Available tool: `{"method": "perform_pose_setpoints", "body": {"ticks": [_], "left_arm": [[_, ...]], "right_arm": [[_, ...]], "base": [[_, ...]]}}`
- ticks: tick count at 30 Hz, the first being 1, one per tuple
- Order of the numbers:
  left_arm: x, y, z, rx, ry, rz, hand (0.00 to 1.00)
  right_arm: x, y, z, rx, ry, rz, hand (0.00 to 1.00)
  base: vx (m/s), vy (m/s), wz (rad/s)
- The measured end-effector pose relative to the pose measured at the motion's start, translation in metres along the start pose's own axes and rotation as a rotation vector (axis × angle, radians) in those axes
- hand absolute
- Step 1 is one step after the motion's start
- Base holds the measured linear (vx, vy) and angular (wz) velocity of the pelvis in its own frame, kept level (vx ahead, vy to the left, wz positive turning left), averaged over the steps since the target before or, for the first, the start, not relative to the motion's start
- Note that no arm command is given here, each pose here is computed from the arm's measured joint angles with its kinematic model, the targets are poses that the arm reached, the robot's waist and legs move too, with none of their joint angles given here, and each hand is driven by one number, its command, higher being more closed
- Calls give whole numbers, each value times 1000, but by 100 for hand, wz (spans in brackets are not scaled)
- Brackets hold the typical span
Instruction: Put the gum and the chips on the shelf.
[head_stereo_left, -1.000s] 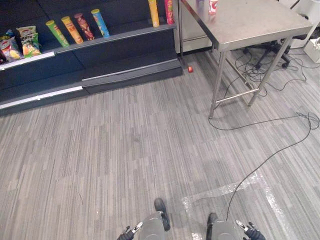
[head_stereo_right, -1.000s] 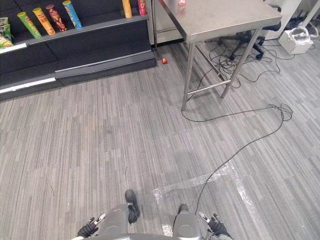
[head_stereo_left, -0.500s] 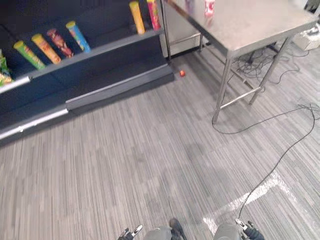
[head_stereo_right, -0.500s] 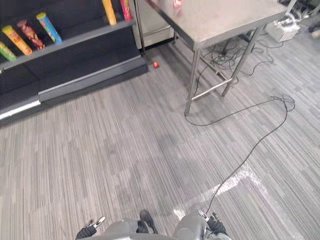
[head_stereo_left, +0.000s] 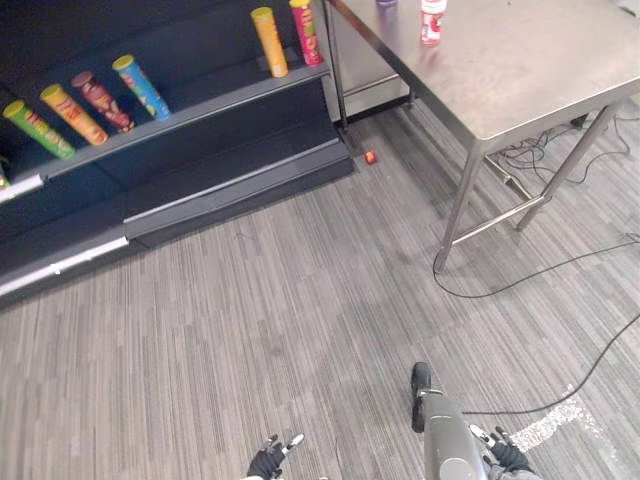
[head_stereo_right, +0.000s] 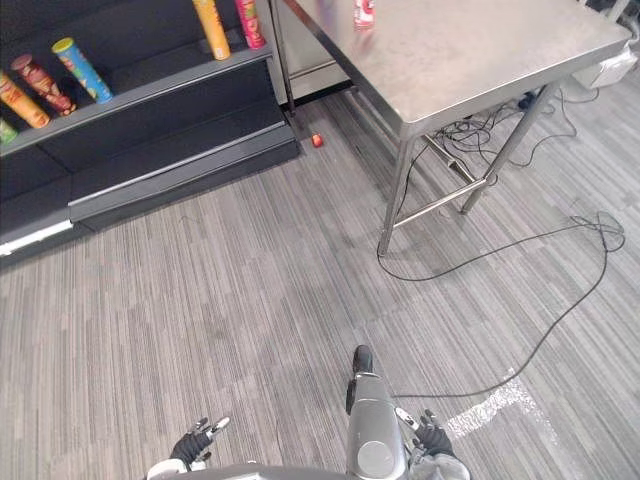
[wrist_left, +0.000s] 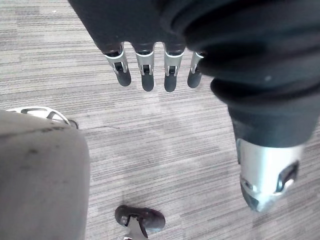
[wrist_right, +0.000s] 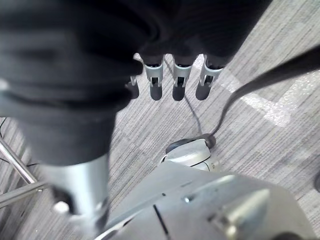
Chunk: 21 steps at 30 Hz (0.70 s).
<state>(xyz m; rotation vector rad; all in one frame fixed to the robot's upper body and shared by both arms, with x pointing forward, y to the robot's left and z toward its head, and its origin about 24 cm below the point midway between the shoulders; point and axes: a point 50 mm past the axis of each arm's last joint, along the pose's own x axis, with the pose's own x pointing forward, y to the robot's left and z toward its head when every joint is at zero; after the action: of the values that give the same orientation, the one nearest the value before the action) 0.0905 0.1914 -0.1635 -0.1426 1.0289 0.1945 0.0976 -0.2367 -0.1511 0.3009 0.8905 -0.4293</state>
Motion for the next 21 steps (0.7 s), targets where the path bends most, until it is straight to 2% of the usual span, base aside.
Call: {"method": "perform_pose_setpoints", "body": {"ticks": [5,12,16,21], "left_arm": [[5,-24,12,-25,-31,-60,0],[6,-13,24,-85,-82,-23,0],[6,-10,28,-124,-112,-14,0],[6,-11,28,-118,-111,-16,0]], "right_arm": [[0,-9,5,-23,-5,-17,0],[-2,-25,6,4,-5,-72,0],[-3,-29,5,42,-8,-96,0],[-3,-29,5,35,-9,-96,0]], "base": [[298,-205,40],[171,-65,13],[174,106,-9],[247,306,-29]]}}
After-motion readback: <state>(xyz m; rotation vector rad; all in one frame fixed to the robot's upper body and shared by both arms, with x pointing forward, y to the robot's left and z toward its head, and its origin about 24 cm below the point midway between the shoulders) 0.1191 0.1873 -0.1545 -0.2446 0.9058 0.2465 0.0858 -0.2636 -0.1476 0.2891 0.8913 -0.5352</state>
